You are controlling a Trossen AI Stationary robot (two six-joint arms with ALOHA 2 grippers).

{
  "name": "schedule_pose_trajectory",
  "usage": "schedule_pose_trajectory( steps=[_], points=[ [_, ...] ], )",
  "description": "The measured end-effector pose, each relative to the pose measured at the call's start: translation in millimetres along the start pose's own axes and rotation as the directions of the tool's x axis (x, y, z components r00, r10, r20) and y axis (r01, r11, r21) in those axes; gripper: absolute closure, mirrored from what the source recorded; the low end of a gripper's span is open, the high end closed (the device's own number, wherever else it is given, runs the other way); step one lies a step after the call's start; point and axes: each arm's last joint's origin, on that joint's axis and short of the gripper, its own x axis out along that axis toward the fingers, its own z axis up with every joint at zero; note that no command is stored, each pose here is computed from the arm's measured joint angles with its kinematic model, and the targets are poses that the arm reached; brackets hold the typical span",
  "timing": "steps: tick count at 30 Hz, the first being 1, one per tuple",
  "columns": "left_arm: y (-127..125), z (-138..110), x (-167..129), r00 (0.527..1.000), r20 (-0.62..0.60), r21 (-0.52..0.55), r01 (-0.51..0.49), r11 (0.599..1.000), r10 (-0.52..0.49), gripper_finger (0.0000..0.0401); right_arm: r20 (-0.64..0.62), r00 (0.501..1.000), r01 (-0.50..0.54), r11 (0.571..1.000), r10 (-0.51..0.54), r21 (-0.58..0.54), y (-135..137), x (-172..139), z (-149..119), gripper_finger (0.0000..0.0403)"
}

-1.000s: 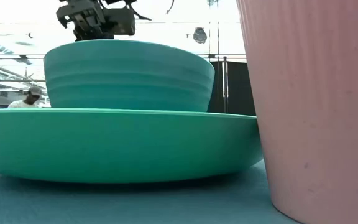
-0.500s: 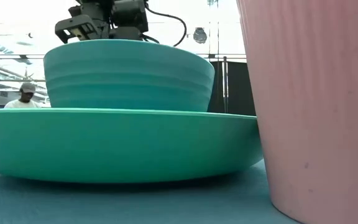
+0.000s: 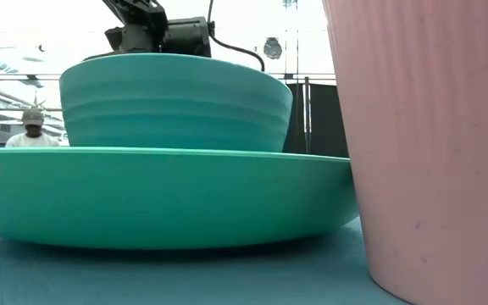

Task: Set up tray
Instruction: Put the yellow knife to the left of the blue plate on the yellow napkin on the blue serving tray

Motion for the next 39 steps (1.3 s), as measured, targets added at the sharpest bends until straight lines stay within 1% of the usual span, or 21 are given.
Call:
schedule_pose_trajectory(
  steps=[4, 8, 12, 20, 24, 30, 33, 39],
  points=[
    [2, 1, 8, 1.0, -0.015, -0.005, 0.014, 1.0, -0.014, 0.0356, 0.0, 1.0, 0.0, 1.0, 0.0, 0.0, 0, 0, 0, 0.0403],
    [3, 4, 8, 1.0, 0.019, 0.008, 0.014, 1.0, -0.014, 0.0356, -0.001, 1.0, 0.0, 1.0, 0.0, 0.0, 0, 0, 0, 0.0403],
    [3, 8, 7, 0.998, 0.057, 0.03, 0.037, 0.999, -0.039, 0.0356, 0.0, 1.0, 0.0, 1.0, 0.0, 0.0, 0, 0, 0, 0.0403],
    [3, 11, 7, 0.996, 0.088, 0.034, 0.024, 0.999, -0.027, 0.0356, 0.0, 1.0, 0.0, 1.0, 0.0, 0.0, 0, 0, 0, 0.0403],
    [5, 12, 12, 0.996, 0.083, 0.021, 0.022, 1.0, -0.024, 0.0356, 0.0, 1.0, 0.0, 1.0, 0.0, 0.0, 0, 0, 0, 0.0403],
    [8, 11, 21, 0.999, 0.043, -0.01, 0.007, 1.0, -0.006, 0.0356, 0.001, 1.0, 0.0, 1.0, 0.0, 0.0, 0, 0, 0, 0.0403],
    [9, 11, 27, 0.999, 0.028, 0.001, 0.03, 1.0, -0.03, 0.0356, 0.0, 1.0, 0.0, 1.0, 0.0, 0.0, 0, 0, 0, 0.0403],
    [10, 12, 32, 0.999, 0.016, -0.006, 0.03, 1.0, -0.03, 0.0356, -0.001, 1.0, 0.0, 1.0, 0.0, -0.001, 0, 0, 0, 0.0403]
  ],
)
